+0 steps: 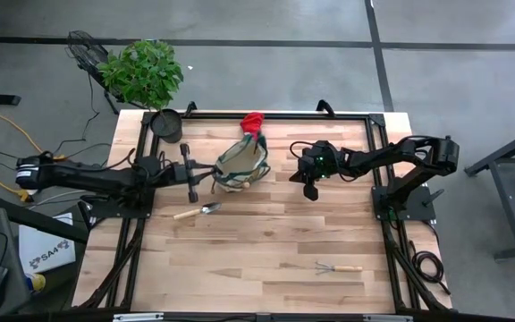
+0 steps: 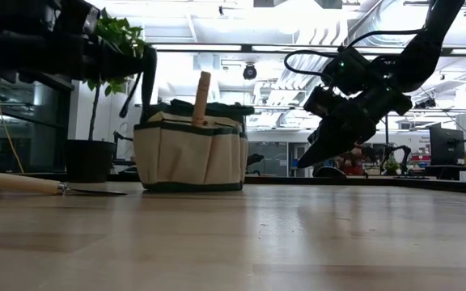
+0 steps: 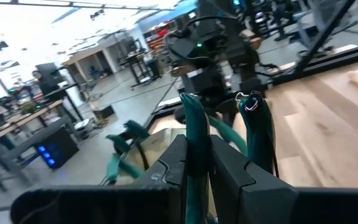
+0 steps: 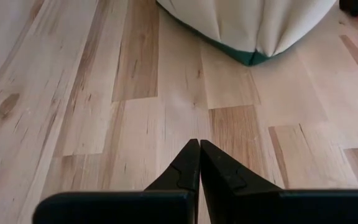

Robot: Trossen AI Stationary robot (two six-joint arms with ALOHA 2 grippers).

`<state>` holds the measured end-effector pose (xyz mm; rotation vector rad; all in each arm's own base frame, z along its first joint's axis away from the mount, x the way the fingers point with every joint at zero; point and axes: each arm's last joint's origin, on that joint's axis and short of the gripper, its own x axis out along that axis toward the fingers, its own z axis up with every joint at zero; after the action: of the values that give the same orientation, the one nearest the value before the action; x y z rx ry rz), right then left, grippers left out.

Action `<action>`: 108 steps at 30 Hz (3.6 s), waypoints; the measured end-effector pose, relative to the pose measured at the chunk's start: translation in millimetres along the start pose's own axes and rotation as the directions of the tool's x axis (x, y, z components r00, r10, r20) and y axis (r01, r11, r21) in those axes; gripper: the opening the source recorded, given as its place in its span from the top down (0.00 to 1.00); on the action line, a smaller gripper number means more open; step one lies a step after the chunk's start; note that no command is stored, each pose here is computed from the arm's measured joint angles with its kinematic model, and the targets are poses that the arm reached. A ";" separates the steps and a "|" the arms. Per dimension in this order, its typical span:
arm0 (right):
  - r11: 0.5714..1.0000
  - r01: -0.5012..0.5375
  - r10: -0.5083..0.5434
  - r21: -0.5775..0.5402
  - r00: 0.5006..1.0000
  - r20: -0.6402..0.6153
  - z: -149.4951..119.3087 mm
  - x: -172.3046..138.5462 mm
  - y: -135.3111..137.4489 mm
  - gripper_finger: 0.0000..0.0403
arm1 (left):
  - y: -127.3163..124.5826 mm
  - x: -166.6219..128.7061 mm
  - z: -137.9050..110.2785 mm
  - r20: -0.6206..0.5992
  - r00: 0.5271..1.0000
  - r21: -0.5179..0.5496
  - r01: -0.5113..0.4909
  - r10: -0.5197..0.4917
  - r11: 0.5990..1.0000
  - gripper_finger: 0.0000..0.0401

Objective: Pick & Place Garden tools in Gardening bag
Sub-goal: Put the shear scissor into the gardening bag

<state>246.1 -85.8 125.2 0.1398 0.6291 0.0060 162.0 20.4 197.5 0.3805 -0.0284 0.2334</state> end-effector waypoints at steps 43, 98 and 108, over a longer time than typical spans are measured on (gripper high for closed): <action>1.000 0.000 0.000 0.000 1.000 -0.001 -0.1 0.0 0.0 0.99 | 6.1 4.0 2.8 0.009 0.981 -0.066 -0.193 0.194 0.979 0.64; 1.000 -0.004 0.004 0.003 1.000 0.000 0.0 0.0 0.2 0.99 | 10.0 3.0 8.1 0.047 0.963 -0.133 -0.258 0.266 0.957 0.95; 1.000 -0.004 0.004 0.002 1.000 0.000 0.0 0.0 0.2 0.99 | 11.3 2.7 8.1 0.034 0.952 -0.147 -0.296 0.304 0.944 0.68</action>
<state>246.1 -85.6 125.3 0.1433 0.6286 0.0088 162.1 28.1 209.3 0.2402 -0.1583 0.5203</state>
